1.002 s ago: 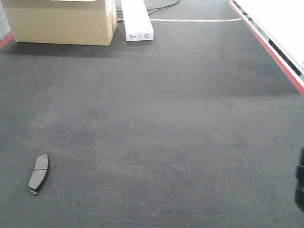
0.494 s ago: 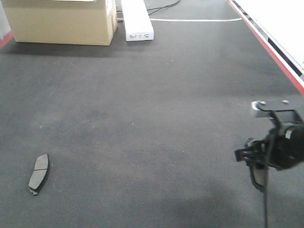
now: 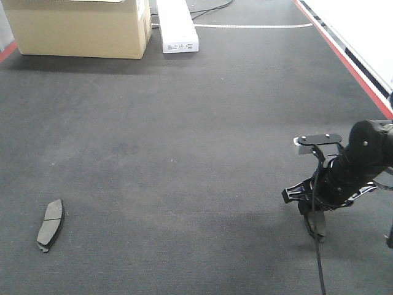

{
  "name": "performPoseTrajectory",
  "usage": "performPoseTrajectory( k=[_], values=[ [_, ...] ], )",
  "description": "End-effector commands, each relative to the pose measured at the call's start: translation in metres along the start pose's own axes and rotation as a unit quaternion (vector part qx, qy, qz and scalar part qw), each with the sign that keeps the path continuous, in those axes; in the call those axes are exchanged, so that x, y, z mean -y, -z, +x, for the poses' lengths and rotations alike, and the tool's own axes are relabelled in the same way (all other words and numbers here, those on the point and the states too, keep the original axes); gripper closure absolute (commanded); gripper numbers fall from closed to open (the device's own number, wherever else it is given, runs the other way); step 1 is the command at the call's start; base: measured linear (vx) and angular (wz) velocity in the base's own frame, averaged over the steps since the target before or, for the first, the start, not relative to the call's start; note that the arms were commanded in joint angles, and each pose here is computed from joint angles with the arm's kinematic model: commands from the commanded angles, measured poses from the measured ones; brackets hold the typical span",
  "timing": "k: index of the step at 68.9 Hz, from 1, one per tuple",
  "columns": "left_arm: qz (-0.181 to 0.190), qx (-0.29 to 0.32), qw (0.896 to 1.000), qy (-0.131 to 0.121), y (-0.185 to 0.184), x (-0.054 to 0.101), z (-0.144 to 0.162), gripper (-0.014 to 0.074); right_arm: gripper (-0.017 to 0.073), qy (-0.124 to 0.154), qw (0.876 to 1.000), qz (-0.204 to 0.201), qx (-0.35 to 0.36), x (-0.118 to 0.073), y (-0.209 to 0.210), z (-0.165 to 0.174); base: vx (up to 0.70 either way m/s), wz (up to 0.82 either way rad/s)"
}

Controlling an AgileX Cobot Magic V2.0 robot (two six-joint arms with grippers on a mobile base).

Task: Move and align brake pads A on conveyor
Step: 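Open the right gripper beside the other pad and lift away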

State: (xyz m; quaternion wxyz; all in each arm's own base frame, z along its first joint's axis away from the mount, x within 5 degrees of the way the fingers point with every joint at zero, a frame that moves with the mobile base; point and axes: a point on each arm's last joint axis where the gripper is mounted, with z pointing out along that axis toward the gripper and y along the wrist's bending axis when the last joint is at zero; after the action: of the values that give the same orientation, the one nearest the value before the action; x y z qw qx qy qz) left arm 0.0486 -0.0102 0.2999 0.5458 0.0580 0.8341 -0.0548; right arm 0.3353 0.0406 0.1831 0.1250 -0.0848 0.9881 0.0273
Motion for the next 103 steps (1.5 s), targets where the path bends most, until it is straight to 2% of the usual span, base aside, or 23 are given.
performPoseTrajectory(
  k=[1, 14, 21, 38, 51, 57, 74, 89, 103],
  values=[
    [0.002, 0.041, 0.999, 0.003, 0.002, 0.000, -0.013, 0.0151, 0.0396, 0.006, 1.000, 0.005, 0.029, 0.003, 0.013, -0.013, 0.00, 0.00],
    [0.002, 0.041, 0.999, 0.003, 0.002, 0.000, -0.013, 0.0151, 0.0182, 0.013, 1.000, 0.012, 0.017, 0.005, 0.005, -0.016, 0.00, 0.00],
    [0.002, 0.041, 0.999, 0.003, 0.002, 0.000, -0.013, 0.0151, 0.0113, 0.010, 0.999, 0.015, 0.037, 0.005, 0.013, -0.018, 0.00, 0.00],
    [0.002, 0.041, 0.999, 0.003, 0.002, 0.000, -0.013, 0.0151, 0.0121, 0.000, 0.993, 0.020, 0.117, 0.002, 0.069, -0.013, 0.00, 0.00],
    [0.002, 0.041, 0.999, 0.003, 0.002, 0.000, -0.013, 0.0151, 0.0130, 0.008, 0.984, 0.029, 0.175, -0.002, 0.122, 0.017, 0.00, 0.00],
    [0.002, 0.041, 0.999, 0.003, 0.002, 0.000, -0.013, 0.0151, 0.0130, 0.005, 0.975, 0.030, 0.220, -0.004, 0.145, 0.037, 0.00, 0.00],
    [0.002, 0.041, 0.999, 0.003, 0.002, 0.000, -0.013, 0.0151, 0.0130, -0.004, 0.938, 0.018, 0.346, -0.013, 0.191, 0.096, 0.00, 0.00],
    [0.002, 0.041, 0.999, 0.003, 0.002, 0.000, -0.013, 0.0151, 0.0130, 0.003, 0.920, 0.025, 0.392, -0.016, 0.198, 0.144, 0.00, 0.00],
    [0.002, 0.041, 0.999, 0.003, 0.002, 0.000, -0.013, 0.0151, 0.0130, 0.014, 0.887, 0.043, 0.460, -0.017, 0.195, 0.193, 0.00, 0.00]
  ],
)
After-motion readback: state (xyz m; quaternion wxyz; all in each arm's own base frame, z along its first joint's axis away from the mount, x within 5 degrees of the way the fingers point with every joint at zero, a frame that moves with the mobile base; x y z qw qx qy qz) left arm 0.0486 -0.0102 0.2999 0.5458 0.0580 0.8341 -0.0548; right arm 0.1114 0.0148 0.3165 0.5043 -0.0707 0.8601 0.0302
